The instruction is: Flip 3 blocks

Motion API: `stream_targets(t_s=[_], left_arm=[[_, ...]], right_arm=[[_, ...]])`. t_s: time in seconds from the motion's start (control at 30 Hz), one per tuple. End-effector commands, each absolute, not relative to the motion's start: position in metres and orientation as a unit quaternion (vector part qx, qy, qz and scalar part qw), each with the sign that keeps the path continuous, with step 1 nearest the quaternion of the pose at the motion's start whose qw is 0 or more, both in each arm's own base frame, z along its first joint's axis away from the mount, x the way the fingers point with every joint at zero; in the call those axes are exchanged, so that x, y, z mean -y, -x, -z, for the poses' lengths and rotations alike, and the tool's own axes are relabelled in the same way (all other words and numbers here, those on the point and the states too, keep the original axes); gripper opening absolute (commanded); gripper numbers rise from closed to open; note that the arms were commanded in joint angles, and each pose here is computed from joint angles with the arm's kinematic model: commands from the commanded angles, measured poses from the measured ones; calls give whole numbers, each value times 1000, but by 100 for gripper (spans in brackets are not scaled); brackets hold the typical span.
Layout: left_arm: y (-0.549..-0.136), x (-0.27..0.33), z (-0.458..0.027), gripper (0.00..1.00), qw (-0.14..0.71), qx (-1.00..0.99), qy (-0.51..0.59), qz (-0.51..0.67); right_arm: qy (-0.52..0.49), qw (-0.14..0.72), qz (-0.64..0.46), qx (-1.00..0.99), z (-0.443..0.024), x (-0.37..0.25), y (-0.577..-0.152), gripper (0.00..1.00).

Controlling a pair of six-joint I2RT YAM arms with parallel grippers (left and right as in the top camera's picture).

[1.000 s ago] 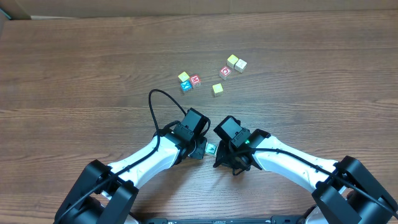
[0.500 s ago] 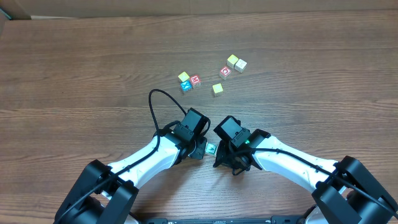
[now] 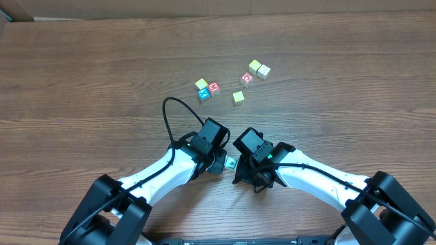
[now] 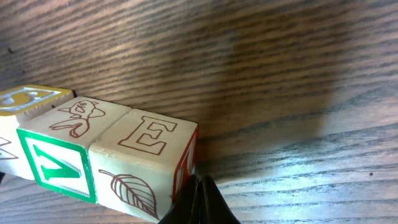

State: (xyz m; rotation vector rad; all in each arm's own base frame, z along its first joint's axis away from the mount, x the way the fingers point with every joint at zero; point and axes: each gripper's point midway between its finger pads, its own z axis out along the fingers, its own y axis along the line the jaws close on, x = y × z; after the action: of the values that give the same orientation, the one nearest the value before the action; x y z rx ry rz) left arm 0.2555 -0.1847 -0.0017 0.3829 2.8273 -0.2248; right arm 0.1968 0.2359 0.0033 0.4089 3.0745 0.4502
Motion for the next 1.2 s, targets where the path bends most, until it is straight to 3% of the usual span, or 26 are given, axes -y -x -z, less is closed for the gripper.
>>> stream_targets(t_s=[0.0, 1.17], left_arm=[[-232, 218, 5, 4, 92, -969, -170, 153], [-229, 237, -2, 4, 120, -914, -337, 191]], right_arm=[[-99, 1, -218, -971, -26, -275, -197, 4], [-99, 1, -219, -971, -26, -276, -197, 4]])
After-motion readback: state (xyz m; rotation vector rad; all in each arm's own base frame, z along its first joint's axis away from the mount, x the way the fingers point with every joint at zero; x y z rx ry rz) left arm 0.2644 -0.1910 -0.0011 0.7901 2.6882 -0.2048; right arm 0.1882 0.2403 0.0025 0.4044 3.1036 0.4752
